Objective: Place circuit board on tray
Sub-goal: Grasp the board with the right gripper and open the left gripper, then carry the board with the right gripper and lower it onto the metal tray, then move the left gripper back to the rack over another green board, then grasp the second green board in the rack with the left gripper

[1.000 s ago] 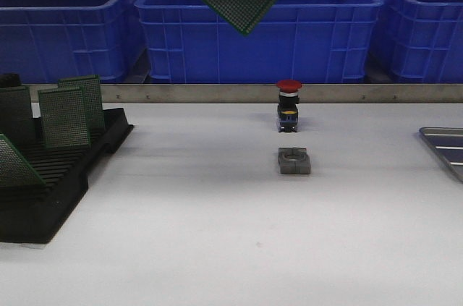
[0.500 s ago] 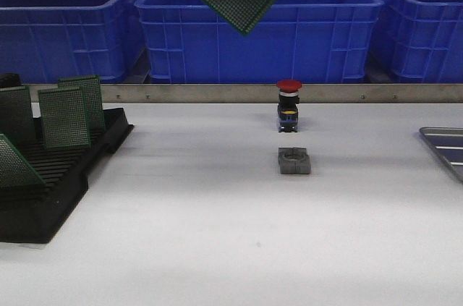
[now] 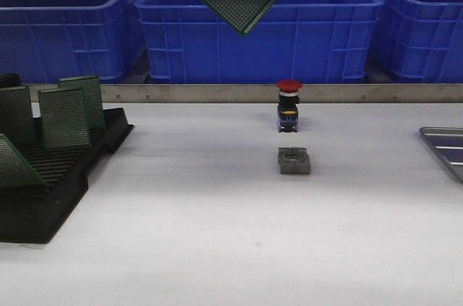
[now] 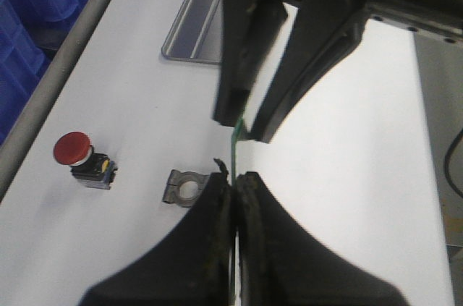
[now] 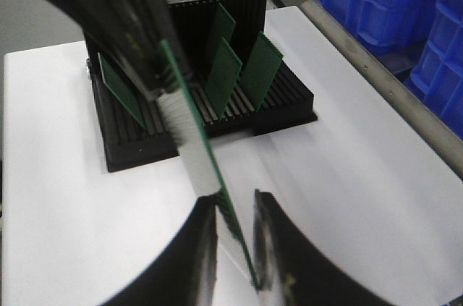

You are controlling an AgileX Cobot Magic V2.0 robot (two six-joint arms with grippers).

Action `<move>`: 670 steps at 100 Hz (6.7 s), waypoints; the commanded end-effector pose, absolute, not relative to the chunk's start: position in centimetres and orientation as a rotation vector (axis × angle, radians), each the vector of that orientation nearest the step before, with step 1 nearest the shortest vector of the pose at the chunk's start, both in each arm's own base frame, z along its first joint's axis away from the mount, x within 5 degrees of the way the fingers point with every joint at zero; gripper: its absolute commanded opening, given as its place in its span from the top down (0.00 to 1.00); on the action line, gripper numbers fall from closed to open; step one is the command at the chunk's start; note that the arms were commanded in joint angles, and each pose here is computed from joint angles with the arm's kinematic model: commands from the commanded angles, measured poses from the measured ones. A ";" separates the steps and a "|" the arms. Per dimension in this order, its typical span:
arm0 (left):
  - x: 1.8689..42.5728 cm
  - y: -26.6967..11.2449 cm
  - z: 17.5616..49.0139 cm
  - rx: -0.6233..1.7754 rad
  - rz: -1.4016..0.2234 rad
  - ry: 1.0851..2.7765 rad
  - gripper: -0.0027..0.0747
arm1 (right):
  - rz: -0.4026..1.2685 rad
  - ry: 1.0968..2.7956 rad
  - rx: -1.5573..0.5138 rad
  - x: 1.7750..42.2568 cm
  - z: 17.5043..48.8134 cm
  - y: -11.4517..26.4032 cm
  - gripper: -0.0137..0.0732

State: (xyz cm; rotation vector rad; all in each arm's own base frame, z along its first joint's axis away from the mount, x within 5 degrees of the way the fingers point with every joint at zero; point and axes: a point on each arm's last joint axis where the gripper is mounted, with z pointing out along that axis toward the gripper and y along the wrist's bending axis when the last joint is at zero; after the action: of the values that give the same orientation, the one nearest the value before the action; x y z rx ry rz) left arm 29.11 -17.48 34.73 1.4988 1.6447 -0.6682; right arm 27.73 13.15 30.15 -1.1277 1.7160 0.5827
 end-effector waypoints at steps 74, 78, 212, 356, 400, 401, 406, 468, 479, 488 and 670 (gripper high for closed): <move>28.3 -17.7 37.6 1.419 -0.680 1.560 0.35 | 0.551 1.857 -0.624 30.2 32.5 6.3 0.92; 28.3 -17.7 37.6 1.419 -0.680 1.560 0.35 | 0.549 1.881 -0.547 30.4 32.5 5.0 0.92; 28.3 -17.7 37.6 1.412 -0.673 1.561 0.35 | 0.638 2.317 0.484 33.8 16.6 -11.6 0.74; 31.3 -12.0 36.6 1.322 -0.208 1.929 0.35 | 0.321 2.018 -0.141 28.4 32.2 -6.2 0.29; 33.4 -6.5 35.1 1.350 0.076 2.041 0.35 | 0.353 2.002 -0.169 28.0 32.7 -5.6 0.29; 33.5 -6.5 35.1 1.353 0.081 2.043 0.35 | 0.353 2.002 -0.169 28.0 32.7 -5.6 0.29; 33.8 -6.5 34.6 1.377 0.085 2.044 0.35 | 0.356 2.002 -0.170 28.0 32.7 -5.6 0.29; 38.7 -6.4 27.9 1.554 0.211 2.042 0.35 | 0.343 1.999 -0.192 28.0 32.7 -5.6 0.29; 39.2 -6.4 26.9 1.561 0.195 2.061 0.35 | 0.341 1.998 -0.195 28.0 32.7 -5.6 0.29; 39.4 -6.5 26.2 1.570 0.183 2.076 0.35 | 0.341 1.998 -0.195 28.0 32.7 -5.6 0.29; 38.4 -7.4 32.8 1.548 0.047 2.023 0.99 | 0.352 1.999 -0.206 27.9 32.7 -5.5 0.29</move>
State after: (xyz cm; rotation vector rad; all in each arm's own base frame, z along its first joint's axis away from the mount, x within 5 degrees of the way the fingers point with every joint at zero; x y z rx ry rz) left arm 39.41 -7.00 29.17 1.6315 2.0898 0.0737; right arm 28.39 -5.89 30.84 -0.1922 2.0701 0.3456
